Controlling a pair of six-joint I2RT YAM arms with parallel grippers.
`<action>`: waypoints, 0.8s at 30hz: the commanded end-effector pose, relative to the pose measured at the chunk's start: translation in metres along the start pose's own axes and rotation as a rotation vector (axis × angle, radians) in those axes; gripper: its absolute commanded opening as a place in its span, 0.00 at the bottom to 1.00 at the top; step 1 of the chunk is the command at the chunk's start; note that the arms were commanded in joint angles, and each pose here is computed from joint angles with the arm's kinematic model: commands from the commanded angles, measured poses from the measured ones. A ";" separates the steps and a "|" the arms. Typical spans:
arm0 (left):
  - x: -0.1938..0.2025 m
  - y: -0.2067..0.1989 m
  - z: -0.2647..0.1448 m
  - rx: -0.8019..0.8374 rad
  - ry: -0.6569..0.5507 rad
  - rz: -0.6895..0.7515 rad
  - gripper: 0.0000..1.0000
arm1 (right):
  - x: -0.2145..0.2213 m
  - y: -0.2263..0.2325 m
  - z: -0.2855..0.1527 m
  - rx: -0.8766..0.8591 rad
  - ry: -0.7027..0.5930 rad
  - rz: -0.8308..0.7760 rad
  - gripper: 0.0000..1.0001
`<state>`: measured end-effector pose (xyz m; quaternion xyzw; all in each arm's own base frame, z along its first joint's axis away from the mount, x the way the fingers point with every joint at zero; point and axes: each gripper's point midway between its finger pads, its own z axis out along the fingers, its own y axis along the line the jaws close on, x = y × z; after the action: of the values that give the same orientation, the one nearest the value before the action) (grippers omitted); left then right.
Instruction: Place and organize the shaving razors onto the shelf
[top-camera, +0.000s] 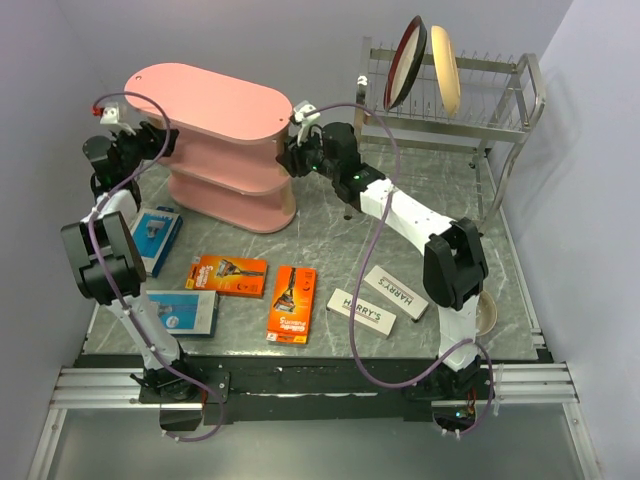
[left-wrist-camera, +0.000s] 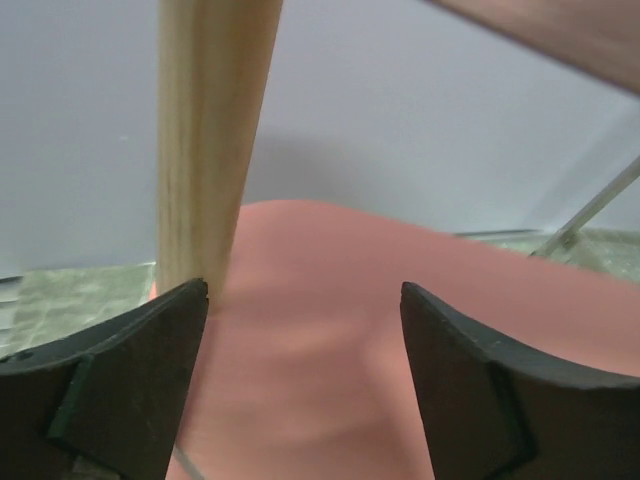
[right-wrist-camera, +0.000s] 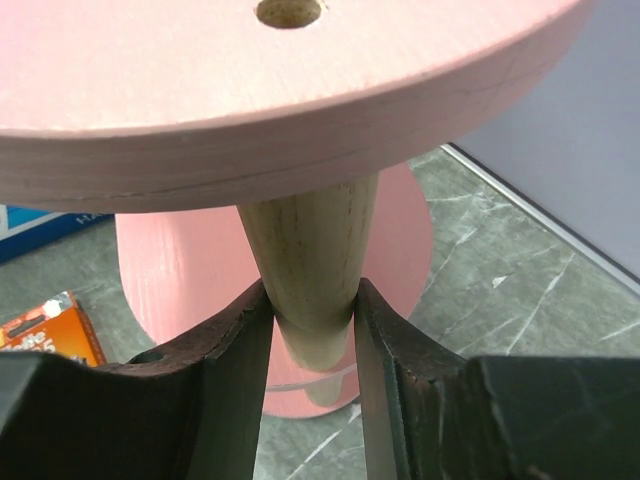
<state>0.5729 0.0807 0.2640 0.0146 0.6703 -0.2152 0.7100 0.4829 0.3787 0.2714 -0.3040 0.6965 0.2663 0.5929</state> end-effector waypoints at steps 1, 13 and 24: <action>-0.031 -0.003 -0.007 0.002 -0.057 0.191 0.83 | -0.017 -0.068 -0.024 0.207 0.002 -0.031 0.19; -0.039 0.026 0.005 -0.066 -0.141 0.264 0.83 | -0.007 -0.102 -0.028 0.283 0.067 -0.058 0.18; -0.008 -0.042 -0.024 0.182 -0.078 0.133 0.24 | 0.005 -0.123 -0.027 0.363 0.098 -0.078 0.20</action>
<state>0.5771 0.0882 0.2700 0.0823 0.6262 -0.1607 0.7585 0.5131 0.3352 0.2713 -0.2831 0.7273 0.2012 0.5919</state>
